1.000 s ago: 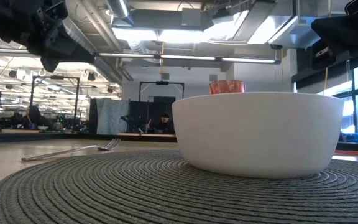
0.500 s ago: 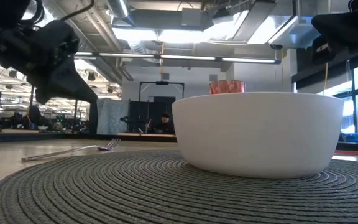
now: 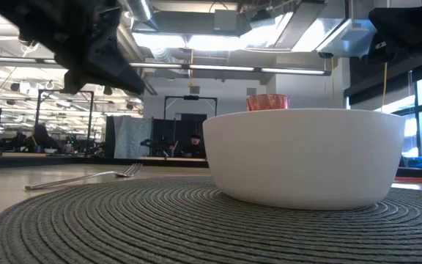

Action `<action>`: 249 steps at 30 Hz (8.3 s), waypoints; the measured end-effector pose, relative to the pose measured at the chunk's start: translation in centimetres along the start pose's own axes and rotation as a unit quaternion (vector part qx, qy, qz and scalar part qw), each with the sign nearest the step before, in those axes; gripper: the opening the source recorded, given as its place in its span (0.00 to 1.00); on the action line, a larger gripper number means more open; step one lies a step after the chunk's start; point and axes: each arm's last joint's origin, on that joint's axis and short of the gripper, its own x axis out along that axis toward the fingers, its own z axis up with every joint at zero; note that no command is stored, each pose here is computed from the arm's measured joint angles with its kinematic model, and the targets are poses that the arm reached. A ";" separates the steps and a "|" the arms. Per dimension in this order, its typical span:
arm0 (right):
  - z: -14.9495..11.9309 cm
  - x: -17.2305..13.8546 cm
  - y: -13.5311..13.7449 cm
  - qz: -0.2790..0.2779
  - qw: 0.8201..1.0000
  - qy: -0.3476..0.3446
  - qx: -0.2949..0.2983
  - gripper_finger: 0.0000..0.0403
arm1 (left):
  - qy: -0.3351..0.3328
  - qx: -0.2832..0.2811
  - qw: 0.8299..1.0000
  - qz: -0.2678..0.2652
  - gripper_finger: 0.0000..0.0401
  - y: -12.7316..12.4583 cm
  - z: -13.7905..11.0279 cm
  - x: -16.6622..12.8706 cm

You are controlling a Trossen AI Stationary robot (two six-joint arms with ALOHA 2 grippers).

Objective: Pick & Place Utensil
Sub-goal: Put the silver fork into the white bowl, then put the orange straw into the orange cup

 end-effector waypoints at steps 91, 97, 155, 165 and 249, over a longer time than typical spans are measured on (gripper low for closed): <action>-0.3 0.0 0.1 0.001 0.997 0.017 0.077 0.05 | 0.335 0.076 0.916 0.206 0.02 1.8 -0.5 9.0; -0.3 0.0 0.1 0.001 0.997 0.017 0.077 0.05 | 0.289 0.141 0.923 0.212 0.01 -1.9 2.5 7.5; -0.4 0.0 0.1 0.001 0.997 0.021 0.077 0.05 | 0.398 0.279 0.874 -0.017 0.01 -15.7 8.4 15.5; -0.4 0.0 0.1 0.001 0.997 0.021 0.077 0.05 | 0.422 0.272 0.864 -0.032 0.01 -15.7 7.5 16.2; -2.4 -0.3 0.4 0.013 0.988 0.128 0.084 0.05 | -0.301 0.309 0.890 -0.147 0.01 9.8 4.3 -5.6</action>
